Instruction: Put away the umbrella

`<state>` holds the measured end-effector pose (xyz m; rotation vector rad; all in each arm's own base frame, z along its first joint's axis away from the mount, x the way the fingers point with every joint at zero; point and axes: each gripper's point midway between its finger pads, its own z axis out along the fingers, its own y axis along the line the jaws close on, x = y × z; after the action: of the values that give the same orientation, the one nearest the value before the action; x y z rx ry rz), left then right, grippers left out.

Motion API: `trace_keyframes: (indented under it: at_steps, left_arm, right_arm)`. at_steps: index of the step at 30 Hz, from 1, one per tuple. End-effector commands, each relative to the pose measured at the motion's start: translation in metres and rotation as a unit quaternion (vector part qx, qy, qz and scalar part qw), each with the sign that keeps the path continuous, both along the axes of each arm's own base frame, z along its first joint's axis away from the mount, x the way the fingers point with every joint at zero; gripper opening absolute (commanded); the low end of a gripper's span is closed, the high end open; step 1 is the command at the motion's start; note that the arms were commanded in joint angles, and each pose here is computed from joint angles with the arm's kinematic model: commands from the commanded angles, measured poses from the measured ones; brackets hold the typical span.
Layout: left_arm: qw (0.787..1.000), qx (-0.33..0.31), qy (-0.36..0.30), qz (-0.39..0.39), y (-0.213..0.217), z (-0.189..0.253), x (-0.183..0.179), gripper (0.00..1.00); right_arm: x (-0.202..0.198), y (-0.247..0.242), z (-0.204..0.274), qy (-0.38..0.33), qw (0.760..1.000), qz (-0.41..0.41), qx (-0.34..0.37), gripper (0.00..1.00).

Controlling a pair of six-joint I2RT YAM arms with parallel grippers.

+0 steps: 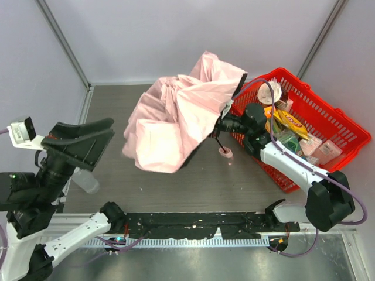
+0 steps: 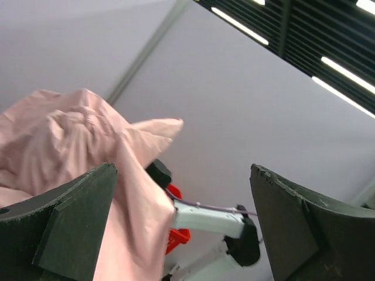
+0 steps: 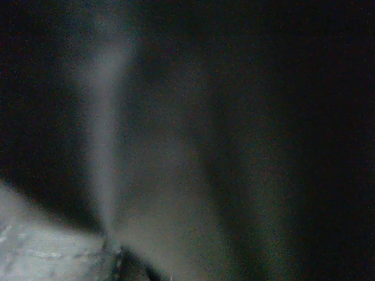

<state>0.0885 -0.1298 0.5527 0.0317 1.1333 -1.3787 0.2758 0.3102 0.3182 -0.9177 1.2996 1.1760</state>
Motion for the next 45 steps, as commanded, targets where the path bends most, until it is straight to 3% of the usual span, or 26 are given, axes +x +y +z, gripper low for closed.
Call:
trace_keyframes:
  at_steps: [1, 4, 7, 10, 18, 23, 30, 40, 45]
  left_arm:
    - [0.98, 0.057, 0.143, 0.125, -0.015, -0.058, 0.085, 1.0]
    - [0.988, 0.1, 0.1, 0.066, -0.056, -0.059, 0.09, 1.0]
    - [0.982, 0.149, 0.101, 0.06, -0.076, -0.068, 0.105, 1.0]
    - [0.986, 0.148, 0.067, 0.04, -0.091, -0.063, 0.107, 1.0]
    - [0.983, 0.166, 0.071, 0.038, -0.107, -0.07, 0.122, 1.0]
    - [0.987, 0.152, 0.038, 0.019, -0.118, -0.063, 0.121, 1.0]
    - [0.987, 0.149, 0.047, 0.023, -0.119, -0.066, 0.125, 0.99]
    - [0.978, 0.177, 0.075, 0.078, -0.058, -0.075, 0.092, 0.99]
    - [0.983, 0.174, 0.044, 0.032, -0.07, -0.064, 0.079, 1.0]
  right_arm:
    - [-0.055, -0.008, 0.054, -0.104, 0.988, 0.094, 0.066, 0.0]
    - [-0.071, -0.01, 0.057, -0.083, 0.986, 0.119, 0.086, 0.0]
    - [-0.083, -0.008, 0.063, -0.062, 0.983, 0.147, 0.089, 0.0]
    - [-0.085, -0.006, 0.061, -0.041, 0.985, 0.15, 0.08, 0.0]
    - [-0.092, 0.009, 0.057, -0.027, 0.986, 0.152, 0.068, 0.0]
    - [-0.098, 0.021, 0.05, -0.026, 0.986, 0.159, 0.047, 0.0]
    - [-0.116, 0.024, 0.054, -0.035, 0.983, 0.175, 0.039, 0.0]
    - [-0.125, 0.016, 0.057, -0.04, 0.982, 0.182, 0.019, 0.0]
    - [-0.127, 0.018, 0.058, -0.038, 0.981, 0.191, 0.021, 0.0]
